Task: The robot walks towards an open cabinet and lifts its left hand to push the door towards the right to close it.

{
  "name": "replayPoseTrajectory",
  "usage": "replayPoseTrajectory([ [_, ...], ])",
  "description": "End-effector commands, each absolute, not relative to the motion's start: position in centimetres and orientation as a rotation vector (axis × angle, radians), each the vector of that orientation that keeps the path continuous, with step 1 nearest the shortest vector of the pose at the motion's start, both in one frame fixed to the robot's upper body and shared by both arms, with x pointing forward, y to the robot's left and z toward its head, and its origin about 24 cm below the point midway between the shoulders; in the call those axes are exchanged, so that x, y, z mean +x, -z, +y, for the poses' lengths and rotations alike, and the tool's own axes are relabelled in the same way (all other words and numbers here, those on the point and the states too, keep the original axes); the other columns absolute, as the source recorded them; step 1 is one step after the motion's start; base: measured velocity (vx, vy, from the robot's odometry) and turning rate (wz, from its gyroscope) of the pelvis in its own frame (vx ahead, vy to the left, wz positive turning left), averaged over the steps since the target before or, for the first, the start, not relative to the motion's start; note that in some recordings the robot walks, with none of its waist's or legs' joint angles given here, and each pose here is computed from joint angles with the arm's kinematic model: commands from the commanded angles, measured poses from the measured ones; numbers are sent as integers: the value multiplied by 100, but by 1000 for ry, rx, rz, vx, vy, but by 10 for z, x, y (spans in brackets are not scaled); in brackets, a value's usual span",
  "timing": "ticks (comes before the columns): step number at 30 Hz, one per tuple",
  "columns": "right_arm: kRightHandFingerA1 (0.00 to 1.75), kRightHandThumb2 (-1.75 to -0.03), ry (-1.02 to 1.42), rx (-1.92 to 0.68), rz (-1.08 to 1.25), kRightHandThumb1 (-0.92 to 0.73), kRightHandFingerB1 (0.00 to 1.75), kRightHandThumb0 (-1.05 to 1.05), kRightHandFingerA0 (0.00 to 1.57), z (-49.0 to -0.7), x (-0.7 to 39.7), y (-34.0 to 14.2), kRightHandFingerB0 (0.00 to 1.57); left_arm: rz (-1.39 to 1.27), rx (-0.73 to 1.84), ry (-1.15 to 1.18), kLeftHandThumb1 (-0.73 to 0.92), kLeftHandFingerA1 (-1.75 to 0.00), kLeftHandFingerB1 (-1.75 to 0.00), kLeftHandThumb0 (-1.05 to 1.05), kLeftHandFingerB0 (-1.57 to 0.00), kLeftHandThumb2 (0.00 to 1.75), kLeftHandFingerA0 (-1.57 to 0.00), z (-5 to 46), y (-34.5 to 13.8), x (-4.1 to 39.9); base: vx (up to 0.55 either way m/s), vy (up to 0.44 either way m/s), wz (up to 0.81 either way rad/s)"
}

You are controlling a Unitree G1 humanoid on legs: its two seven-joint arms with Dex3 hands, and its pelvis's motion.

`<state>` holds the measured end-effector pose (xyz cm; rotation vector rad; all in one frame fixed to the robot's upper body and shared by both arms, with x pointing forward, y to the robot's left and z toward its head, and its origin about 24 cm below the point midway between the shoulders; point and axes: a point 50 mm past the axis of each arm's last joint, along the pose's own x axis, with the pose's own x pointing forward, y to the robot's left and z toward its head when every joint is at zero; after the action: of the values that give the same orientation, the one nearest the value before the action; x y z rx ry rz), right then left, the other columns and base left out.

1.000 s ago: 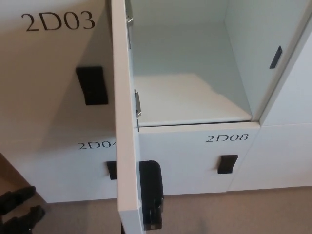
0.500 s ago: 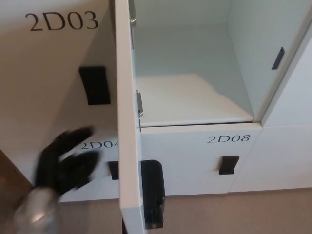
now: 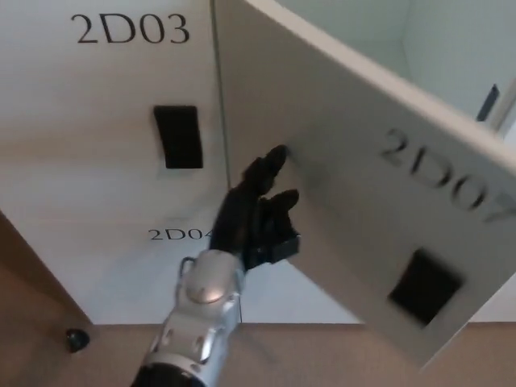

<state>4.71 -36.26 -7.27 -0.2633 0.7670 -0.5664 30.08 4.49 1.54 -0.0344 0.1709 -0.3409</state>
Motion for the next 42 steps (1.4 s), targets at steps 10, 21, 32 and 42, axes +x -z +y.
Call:
replayPoseTrajectory([
  [10,58,-60,485,-53,490,-70,50,-14,63,-331,75,55,56,-90,122,1745,55,-61,-56,-52,-49,94,-56,-211,-137,87,0,0,0],
  [21,53,-60,391,-122,507,-68,46,-18,62,-341,81,45,54,38,255,1398,29,-48,-49,-84,-95,56,-93,-148,-83,185,0,0,0],
  [32,56,-61,348,-87,429,-71,48,-19,62,-309,91,31,54,-72,599,904,54,-50,-52,-62,-43,90,-33,-54,-154,346,0,0,0],
  [42,54,-61,256,-124,400,-73,47,-18,59,-300,104,23,51,-267,620,725,64,-45,-38,-48,-56,60,-60,17,-214,369,0,0,0],
])
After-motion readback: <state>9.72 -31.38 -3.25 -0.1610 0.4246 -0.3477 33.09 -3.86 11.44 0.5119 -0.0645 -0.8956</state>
